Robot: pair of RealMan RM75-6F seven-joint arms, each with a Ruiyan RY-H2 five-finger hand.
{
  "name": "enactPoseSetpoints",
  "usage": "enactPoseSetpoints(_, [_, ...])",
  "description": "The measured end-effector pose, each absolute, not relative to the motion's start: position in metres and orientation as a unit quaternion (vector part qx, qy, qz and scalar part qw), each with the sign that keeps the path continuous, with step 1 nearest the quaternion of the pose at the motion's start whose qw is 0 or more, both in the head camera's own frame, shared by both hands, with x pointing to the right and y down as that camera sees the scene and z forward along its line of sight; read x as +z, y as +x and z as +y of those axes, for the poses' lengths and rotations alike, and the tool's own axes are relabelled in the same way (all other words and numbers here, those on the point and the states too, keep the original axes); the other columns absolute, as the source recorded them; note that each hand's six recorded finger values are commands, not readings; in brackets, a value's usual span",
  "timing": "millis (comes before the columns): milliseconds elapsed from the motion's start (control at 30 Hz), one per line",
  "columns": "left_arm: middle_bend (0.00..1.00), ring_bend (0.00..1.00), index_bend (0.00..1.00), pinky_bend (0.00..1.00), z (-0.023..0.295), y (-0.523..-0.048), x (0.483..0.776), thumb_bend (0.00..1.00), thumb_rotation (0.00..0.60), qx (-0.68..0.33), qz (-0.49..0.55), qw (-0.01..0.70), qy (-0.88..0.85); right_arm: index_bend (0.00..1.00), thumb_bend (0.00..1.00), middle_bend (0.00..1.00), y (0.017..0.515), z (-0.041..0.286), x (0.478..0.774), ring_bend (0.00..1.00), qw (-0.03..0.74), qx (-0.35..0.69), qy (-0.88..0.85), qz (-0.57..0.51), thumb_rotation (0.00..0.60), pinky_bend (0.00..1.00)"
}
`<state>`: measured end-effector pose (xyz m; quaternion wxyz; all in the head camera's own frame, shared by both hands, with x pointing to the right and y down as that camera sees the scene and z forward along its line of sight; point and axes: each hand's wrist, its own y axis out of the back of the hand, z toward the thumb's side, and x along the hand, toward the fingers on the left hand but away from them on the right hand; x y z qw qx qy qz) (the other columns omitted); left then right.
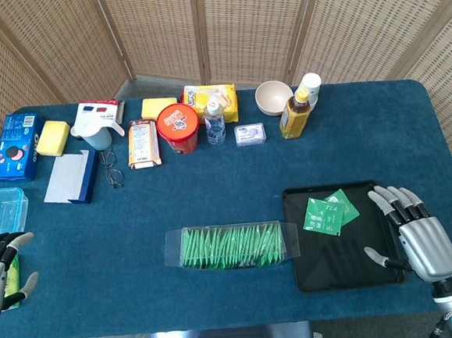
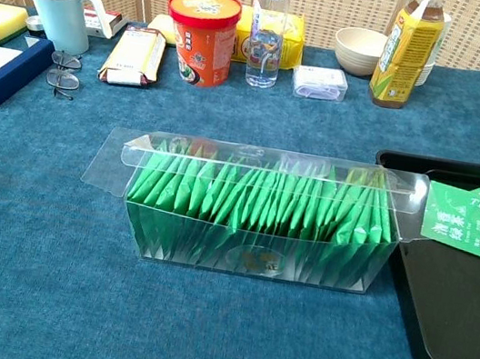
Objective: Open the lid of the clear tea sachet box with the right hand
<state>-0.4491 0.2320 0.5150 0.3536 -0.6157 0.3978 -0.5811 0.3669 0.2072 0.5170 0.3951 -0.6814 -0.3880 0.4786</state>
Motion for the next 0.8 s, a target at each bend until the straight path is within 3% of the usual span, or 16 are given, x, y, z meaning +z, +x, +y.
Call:
enactPoseSetpoints(467, [0.21, 0.14, 0.18, 0.25, 0.227, -0.451, 0.521, 0.27, 0.6, -0.58, 0.393, 0.353, -0.62, 0.05, 0.24, 0.04, 0.354, 0.206, 0.513, 0.08, 0.397, 0.455, -0.696, -0.389, 0.481, 0.09])
enactPoseSetpoints(800, [0.2, 0.12, 0.18, 0.25, 0.213, -0.456, 0.509, 0.27, 0.6, -0.569, 0.396, 0.365, -0.622, 0.05, 0.24, 0.03, 0.295, 0.209, 0.51, 0.08, 0.361, 0.362, -0.794, -0.329, 0.481, 0.09])
